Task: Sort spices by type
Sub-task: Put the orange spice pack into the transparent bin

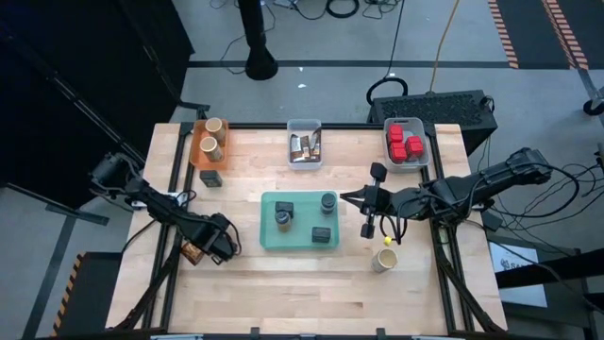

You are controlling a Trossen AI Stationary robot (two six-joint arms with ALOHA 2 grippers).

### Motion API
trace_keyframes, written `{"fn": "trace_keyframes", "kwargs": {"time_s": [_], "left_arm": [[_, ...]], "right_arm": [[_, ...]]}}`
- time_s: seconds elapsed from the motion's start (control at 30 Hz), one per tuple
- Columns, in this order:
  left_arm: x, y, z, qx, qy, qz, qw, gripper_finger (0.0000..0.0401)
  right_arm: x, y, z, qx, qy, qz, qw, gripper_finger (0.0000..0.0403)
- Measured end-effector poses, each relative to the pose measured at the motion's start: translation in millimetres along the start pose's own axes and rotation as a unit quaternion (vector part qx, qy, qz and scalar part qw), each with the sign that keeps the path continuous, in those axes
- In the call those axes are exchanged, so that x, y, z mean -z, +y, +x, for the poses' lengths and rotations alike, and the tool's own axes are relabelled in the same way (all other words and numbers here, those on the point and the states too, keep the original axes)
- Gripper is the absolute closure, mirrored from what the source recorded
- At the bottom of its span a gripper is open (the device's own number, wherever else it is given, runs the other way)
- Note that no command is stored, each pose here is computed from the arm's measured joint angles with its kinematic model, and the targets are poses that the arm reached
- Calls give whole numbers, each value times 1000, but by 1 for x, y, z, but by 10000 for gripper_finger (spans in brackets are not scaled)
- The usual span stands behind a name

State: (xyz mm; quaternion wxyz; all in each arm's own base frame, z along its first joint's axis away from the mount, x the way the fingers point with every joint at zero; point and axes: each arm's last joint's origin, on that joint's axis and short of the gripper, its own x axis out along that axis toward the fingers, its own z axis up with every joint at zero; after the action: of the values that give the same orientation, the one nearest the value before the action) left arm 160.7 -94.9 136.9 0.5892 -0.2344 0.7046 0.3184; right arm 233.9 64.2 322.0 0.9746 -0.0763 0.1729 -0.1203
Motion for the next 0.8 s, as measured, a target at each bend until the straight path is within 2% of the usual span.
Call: {"fn": "trace_keyframes", "kwargs": {"time_s": [0.13, 0.3, 0.6, 0.8], "left_arm": [[0, 0, 0, 0, -2, 4, 1000, 314], [0, 0, -1, 0, -2, 4, 1000, 347], [0, -5, -23, -15, 8, 69, 998, 360], [-1, -18, -50, 23, -2, 93, 995, 360]], "right_arm": [[0, 0, 0, 0, 0, 0, 1000, 403], [0, 0, 0, 0, 0, 0, 1000, 403], [0, 0, 0, 0, 1, 0, 1000, 403], [0, 0, 0, 0, 1, 1, 1000, 403]]}}
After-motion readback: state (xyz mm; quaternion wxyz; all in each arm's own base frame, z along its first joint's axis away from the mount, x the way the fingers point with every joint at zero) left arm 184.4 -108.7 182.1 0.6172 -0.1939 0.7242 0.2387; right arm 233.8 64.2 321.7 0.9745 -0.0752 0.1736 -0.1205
